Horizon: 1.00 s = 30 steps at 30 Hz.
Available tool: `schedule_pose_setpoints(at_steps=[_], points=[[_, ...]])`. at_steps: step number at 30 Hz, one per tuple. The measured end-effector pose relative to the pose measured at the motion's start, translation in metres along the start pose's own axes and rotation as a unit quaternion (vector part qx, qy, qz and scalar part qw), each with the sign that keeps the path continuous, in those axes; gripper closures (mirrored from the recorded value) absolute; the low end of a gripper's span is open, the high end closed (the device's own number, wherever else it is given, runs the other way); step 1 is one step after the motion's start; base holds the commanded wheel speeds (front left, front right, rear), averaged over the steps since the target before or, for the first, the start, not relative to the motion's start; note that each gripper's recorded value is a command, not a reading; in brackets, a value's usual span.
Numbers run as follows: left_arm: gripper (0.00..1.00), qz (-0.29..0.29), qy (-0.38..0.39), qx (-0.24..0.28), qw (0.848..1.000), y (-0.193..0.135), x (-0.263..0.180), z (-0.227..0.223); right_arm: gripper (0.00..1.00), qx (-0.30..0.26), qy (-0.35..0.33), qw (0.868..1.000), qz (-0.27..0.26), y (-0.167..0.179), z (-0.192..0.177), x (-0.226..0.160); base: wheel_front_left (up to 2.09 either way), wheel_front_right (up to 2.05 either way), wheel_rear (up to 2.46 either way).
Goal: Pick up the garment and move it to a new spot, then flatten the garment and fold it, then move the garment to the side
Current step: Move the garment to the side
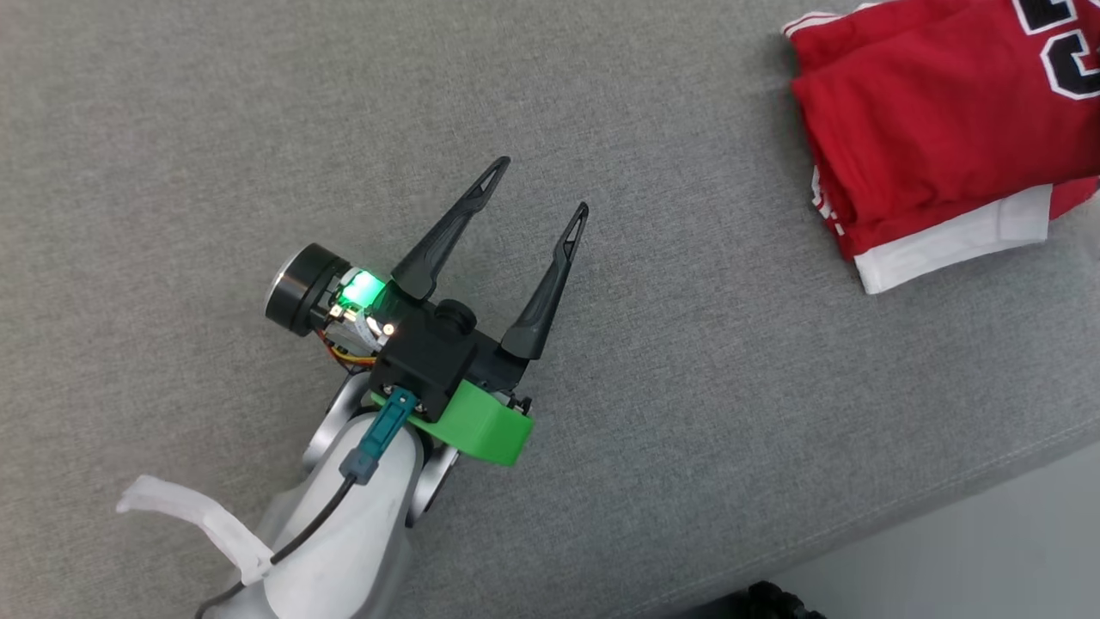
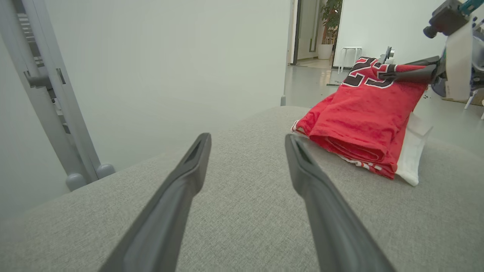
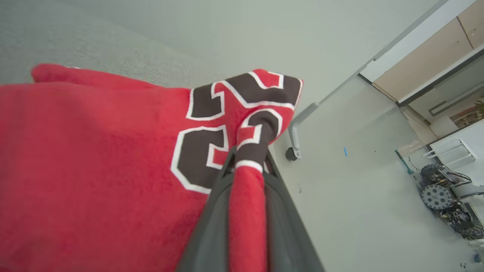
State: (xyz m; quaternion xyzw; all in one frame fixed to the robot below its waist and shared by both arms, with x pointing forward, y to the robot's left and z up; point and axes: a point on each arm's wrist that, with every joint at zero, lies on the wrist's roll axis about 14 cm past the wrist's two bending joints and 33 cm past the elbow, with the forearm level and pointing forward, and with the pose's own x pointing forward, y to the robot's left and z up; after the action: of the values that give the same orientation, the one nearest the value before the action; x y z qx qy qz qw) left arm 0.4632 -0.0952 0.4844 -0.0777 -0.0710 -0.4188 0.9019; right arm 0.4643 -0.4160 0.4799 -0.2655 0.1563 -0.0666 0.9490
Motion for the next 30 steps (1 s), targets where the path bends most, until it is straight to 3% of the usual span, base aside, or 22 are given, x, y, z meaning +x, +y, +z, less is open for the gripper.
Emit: schedule_pose_setpoints(at_steps=[9, 10, 11, 19, 25, 30], points=[[0.00, 0.019, 0.026, -0.024, 0.999, 0.018, -0.004, -0.037, 1.00, -0.016, 0.097, 0.995, -0.024, -0.009, -0.061, 0.014, 0.00, 0.00, 0.00], [0.00, 0.023, 0.027, -0.024, 0.999, 0.021, -0.006, -0.038, 0.26, -0.016, 0.100, 0.995, -0.026, -0.009, -0.063, 0.017, 0.00, 0.00, 0.00], [0.00, 0.028, 0.027, -0.023, 0.999, 0.024, -0.007, -0.038, 0.00, -0.009, 0.100, 0.994, -0.031, -0.010, -0.063, 0.020, 0.00, 0.00, 0.00], [0.00, 0.050, 0.017, -0.020, 0.998, 0.033, -0.012, -0.023, 0.00, 0.007, 0.070, 0.997, -0.027, 0.002, -0.044, 0.032, 0.00, 0.00, 0.00], [0.00, 0.081, 0.000, -0.014, 0.997, 0.039, -0.020, 0.004, 0.00, 0.026, -0.019, 0.999, -0.004, 0.024, 0.017, 0.039, 0.00, 0.00, 0.00], [0.00, 0.121, -0.013, -0.007, 0.993, 0.047, -0.038, 0.030, 0.00, 0.070, -0.104, 0.992, 0.024, 0.048, 0.074, 0.029, 0.00, 0.00, 0.00]])
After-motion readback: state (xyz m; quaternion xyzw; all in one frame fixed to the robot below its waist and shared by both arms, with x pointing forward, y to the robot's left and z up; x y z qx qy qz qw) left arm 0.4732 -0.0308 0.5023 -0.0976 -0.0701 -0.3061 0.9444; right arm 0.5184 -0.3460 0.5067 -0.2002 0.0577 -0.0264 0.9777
